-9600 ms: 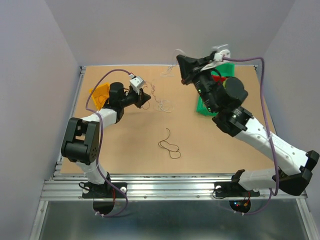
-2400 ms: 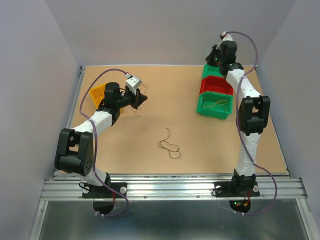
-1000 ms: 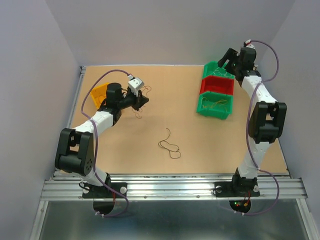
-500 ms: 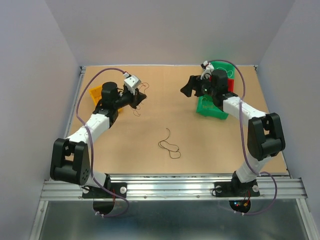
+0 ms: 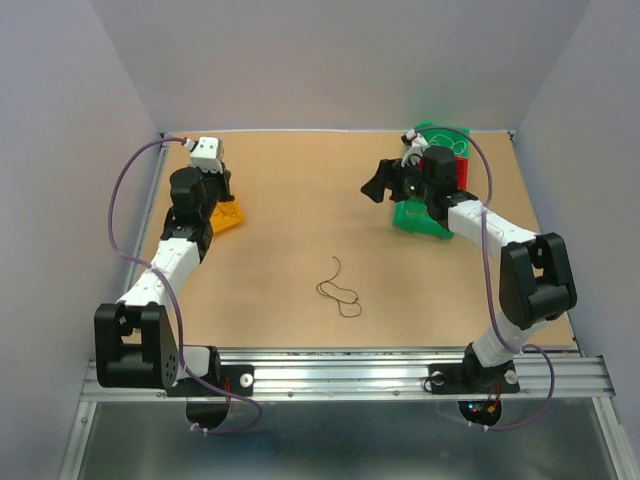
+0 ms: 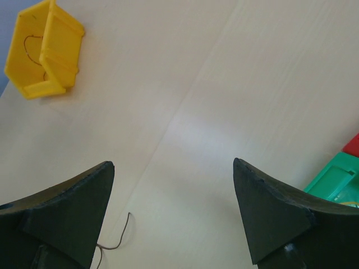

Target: Untangle the cables

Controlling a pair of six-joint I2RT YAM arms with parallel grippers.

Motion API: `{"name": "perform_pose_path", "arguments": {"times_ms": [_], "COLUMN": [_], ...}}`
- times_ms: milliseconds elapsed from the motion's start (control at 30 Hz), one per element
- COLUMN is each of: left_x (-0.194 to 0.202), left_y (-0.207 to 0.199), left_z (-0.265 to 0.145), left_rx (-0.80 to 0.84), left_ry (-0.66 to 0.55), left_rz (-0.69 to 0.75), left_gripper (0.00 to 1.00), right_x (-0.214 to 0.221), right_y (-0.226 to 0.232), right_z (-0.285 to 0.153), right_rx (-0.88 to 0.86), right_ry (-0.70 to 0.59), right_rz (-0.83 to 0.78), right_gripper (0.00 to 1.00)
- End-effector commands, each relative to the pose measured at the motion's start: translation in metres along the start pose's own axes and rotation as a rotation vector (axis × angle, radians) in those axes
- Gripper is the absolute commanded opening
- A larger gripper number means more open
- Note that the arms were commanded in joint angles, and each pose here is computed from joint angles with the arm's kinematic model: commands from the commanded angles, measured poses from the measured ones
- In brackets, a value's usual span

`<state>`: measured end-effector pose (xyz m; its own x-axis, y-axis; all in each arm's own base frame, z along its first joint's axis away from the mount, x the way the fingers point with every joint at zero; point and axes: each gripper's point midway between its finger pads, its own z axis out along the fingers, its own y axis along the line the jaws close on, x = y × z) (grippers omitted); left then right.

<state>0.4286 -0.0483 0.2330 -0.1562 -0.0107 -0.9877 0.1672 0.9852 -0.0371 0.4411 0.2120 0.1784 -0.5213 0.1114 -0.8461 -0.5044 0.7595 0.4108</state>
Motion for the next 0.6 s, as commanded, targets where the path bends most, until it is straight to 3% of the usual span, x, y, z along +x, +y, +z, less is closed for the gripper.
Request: {"name": "perform_pose_path", "arguments": {"times_ms": [0,133,333,567], "left_x": [-0.007,-0.001,-0.006,0.032], "left_y": [0.027,0.035,0.066,0.091], "left_z": [0.008,0.017,0.031,0.065], "left_rx": [-0.121,-0.118,-0.132,-0.196], "left_ry": [-0.043,-0.055,-0.196,-0.102], "left_rz": [-0.083,-0.117,-0.155,-0.168], "left_gripper": [0.0,0.0,0.0,0.0], "right_x": [-0.015,-0.016,-0.015,-0.015], "right_y": [0.011,0.013,0.012,0.011], "right_z": [-0.01,-0.011,-0.01,-0.009], "right_rx": [-0.007,-0.009,-0.011,-0.003], "right_ry": [-0.048,-0.051,-0.047,-0.049], "right_rz": [-0.047,-0.051,-0.053,-0.052], "right_gripper": [0.91,0.91,0.91,0.91]}}
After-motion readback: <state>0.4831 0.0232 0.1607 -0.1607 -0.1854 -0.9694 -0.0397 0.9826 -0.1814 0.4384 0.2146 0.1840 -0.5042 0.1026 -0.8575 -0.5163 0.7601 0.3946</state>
